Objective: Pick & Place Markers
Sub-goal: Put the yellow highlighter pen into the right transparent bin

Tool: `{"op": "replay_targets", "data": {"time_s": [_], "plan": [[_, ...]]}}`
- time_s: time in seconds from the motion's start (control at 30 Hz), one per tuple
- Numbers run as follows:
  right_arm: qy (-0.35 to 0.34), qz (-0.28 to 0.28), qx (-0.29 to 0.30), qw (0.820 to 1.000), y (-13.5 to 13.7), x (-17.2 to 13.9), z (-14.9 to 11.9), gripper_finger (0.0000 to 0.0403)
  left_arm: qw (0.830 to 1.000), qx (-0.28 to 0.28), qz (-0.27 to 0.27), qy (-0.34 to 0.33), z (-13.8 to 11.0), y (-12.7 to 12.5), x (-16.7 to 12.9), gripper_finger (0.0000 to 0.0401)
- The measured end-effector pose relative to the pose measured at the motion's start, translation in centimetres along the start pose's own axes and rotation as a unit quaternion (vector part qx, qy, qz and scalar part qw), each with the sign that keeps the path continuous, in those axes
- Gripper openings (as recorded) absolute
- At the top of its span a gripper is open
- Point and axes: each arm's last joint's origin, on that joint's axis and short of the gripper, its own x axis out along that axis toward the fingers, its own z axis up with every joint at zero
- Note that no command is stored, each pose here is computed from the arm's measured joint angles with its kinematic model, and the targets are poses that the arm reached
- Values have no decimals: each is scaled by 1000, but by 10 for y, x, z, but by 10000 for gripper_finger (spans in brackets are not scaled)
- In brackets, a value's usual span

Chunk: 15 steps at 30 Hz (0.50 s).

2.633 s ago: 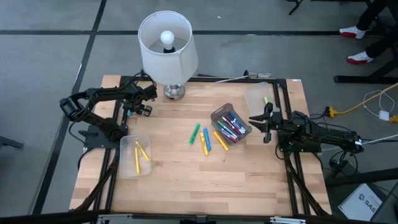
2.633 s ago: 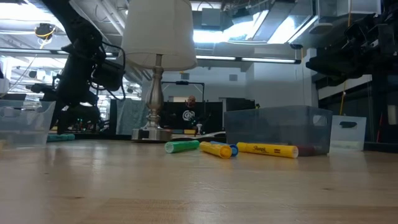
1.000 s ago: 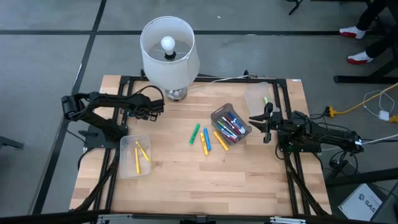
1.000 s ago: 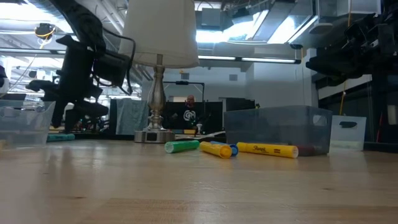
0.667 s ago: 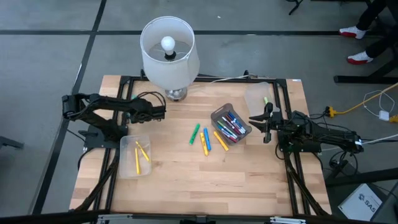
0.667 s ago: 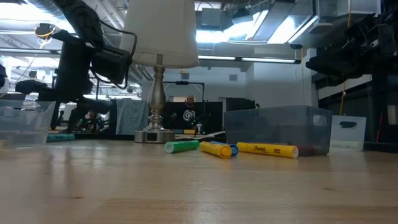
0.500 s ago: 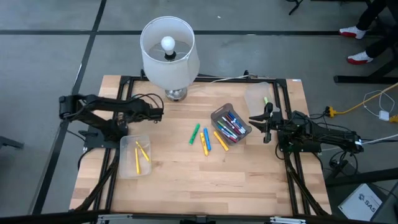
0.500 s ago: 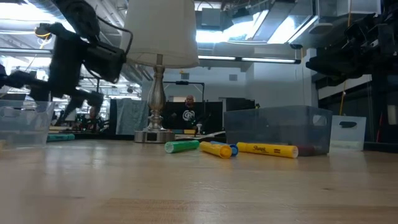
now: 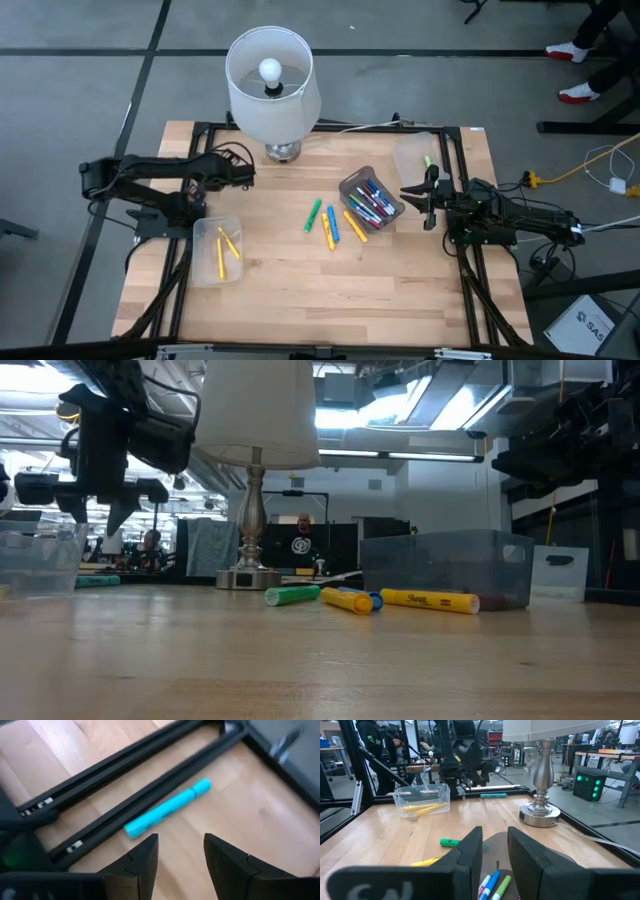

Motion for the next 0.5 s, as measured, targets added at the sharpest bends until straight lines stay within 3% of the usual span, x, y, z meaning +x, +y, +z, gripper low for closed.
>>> {"op": "replay_targets", "data": {"time_s": [0.27, 0.5], "plan": [[0, 0, 0, 1000, 0, 0, 0, 90, 990, -142, 20, 7, 19, -3, 6, 153], [0, 0, 0, 1000, 0, 0, 0, 91, 982, -182, 44, 13, 25, -5, 11, 155]]}}
